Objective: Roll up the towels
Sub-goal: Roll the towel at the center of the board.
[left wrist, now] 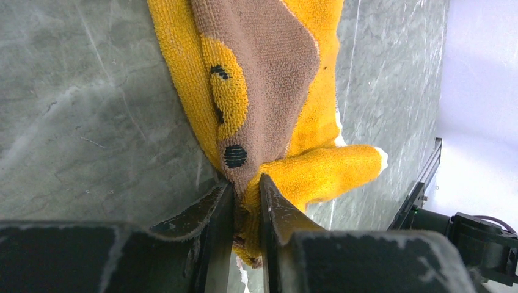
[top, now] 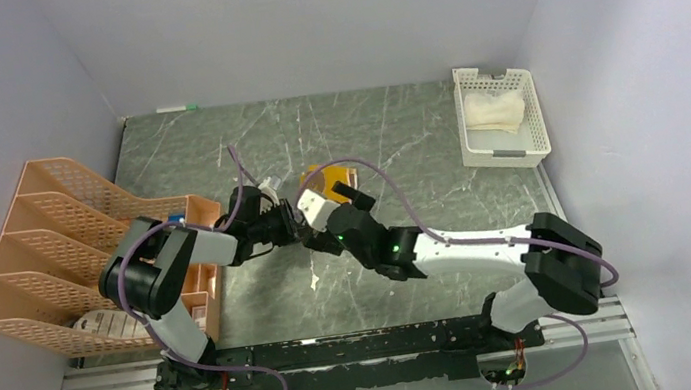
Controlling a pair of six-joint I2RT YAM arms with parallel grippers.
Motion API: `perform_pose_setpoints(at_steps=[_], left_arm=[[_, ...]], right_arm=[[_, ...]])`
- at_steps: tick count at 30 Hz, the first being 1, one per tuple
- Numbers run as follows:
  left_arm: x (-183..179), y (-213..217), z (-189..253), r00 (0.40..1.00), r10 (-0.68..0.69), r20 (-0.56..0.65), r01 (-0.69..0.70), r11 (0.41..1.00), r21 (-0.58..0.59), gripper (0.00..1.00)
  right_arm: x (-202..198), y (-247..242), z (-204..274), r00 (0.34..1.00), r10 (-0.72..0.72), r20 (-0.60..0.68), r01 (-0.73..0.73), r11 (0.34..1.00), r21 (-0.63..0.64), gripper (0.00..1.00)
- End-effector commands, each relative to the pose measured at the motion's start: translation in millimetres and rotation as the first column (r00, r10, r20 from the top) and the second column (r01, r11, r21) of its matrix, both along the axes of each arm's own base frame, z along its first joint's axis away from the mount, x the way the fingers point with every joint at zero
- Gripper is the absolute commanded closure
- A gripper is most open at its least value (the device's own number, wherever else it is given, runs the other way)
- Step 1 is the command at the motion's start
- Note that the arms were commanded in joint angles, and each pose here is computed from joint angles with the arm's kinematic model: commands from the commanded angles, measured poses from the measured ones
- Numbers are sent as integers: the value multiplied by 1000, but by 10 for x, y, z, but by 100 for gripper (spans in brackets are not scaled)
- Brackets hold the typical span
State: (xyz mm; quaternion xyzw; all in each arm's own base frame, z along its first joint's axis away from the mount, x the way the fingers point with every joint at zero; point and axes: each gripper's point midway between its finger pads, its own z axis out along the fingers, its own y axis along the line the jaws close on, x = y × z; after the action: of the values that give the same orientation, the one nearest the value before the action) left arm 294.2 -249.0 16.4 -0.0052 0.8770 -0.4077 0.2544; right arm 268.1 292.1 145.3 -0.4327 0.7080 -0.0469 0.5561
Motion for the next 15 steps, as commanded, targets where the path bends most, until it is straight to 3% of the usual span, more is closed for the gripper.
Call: perform_pose_setpoints(at_steps=[1, 6, 15], left_arm=[[-36, 82, -150, 999, 3, -45, -1, 999, 39, 70], [-39, 58, -138, 998, -9, -59, 10, 1000, 10, 70], [4, 71, -72, 999, -5, -51, 5, 1000, 8, 69]], right_arm=[[-229, 137, -573, 969, 124, -215, -152, 981, -118, 3], [-311, 296, -823, 929, 197, -314, -263, 947, -182, 3], [-68, 290, -1168, 927, 162, -337, -272, 910, -312, 8]])
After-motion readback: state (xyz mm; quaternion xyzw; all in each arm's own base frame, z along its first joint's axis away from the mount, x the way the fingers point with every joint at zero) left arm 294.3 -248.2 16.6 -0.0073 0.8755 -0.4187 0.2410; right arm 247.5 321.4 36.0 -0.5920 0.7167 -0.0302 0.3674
